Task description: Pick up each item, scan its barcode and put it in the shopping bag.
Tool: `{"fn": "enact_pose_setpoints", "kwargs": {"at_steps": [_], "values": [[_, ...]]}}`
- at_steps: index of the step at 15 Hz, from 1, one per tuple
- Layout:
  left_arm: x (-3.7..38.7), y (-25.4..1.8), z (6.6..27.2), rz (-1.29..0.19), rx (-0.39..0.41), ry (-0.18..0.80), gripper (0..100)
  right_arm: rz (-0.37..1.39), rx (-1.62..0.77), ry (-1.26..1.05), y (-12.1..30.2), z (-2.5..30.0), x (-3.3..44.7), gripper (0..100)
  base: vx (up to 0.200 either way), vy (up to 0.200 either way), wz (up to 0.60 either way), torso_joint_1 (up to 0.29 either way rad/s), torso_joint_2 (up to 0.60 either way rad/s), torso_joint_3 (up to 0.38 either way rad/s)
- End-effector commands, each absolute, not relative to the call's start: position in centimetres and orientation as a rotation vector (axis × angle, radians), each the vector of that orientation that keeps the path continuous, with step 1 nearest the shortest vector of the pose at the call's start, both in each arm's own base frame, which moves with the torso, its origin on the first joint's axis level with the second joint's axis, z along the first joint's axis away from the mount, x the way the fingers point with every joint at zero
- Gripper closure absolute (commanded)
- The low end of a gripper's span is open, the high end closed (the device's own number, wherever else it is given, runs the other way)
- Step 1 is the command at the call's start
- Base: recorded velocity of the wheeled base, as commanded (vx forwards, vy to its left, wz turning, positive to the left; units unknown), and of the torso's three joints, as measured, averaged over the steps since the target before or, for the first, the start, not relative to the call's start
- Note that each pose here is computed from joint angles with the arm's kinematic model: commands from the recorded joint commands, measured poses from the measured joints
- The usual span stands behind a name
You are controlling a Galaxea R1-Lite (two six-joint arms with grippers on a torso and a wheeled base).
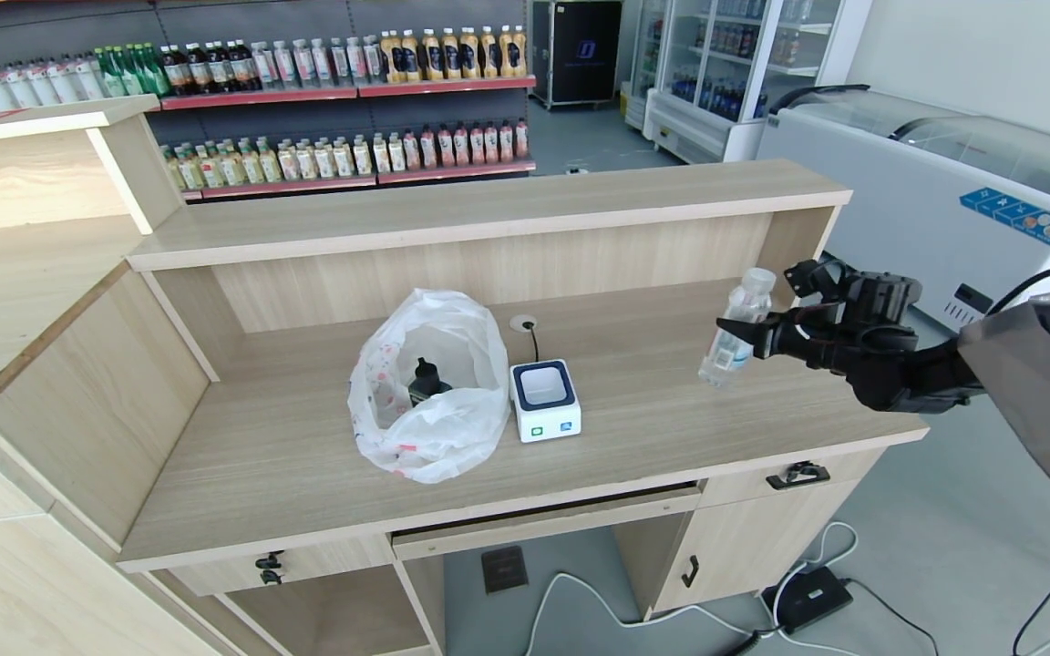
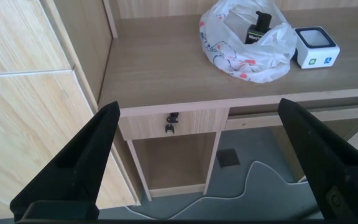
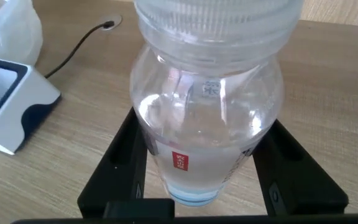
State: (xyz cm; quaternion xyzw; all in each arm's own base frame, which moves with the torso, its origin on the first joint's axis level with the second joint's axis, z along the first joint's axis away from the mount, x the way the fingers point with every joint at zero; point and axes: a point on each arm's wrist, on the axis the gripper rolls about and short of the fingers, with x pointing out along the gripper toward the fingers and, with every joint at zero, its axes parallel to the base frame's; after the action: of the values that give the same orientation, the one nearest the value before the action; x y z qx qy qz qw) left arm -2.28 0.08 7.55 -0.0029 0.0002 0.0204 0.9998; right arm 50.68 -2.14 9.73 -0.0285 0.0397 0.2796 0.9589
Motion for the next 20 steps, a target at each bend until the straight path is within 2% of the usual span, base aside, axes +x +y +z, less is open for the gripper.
{"fn": "enact_pose_setpoints", "kwargs": {"at_steps": [1,3,7,10,13,17,20], "values": [[-2.3,0.1,7.5,0.041,-0.006,0.000,0,0.633,0.082,0.026,-0.7,19.9,43.6,100,0.000,0.000,0.00,0.000,0.00,0.000],[-2.3,0.1,7.5,0.043,-0.006,0.000,0,0.731,0.165,-0.022,0.1,25.9,37.5,100,0.000,0.000,0.00,0.000,0.00,0.000],[-2.3,0.1,7.5,0.040,-0.006,0.000,0,0.902,0.246,-0.085,0.6,31.7,26.8,100,0.000,0.000,0.00,0.000,0.00,0.000],[-2.3,0.1,7.5,0.041,-0.006,0.000,0,1.024,0.180,-0.155,0.9,33.0,21.7,100,0.000,0.000,0.00,0.000,0.00,0.000],[-2.3,0.1,7.5,0.041,-0.006,0.000,0,1.154,0.141,-0.227,3.6,32.6,18.5,100,0.000,0.000,0.00,0.000,0.00,0.000],[-2.3,0.1,7.5,0.043,-0.006,0.000,0,0.937,0.345,-0.136,5.9,32.3,18.7,100,0.000,0.000,0.00,0.000,0.00,0.000],[-2.3,0.1,7.5,0.041,-0.006,0.000,0,1.030,0.433,-0.082,7.6,32.3,17.9,100,0.000,0.000,0.00,0.000,0.00,0.000]]}}
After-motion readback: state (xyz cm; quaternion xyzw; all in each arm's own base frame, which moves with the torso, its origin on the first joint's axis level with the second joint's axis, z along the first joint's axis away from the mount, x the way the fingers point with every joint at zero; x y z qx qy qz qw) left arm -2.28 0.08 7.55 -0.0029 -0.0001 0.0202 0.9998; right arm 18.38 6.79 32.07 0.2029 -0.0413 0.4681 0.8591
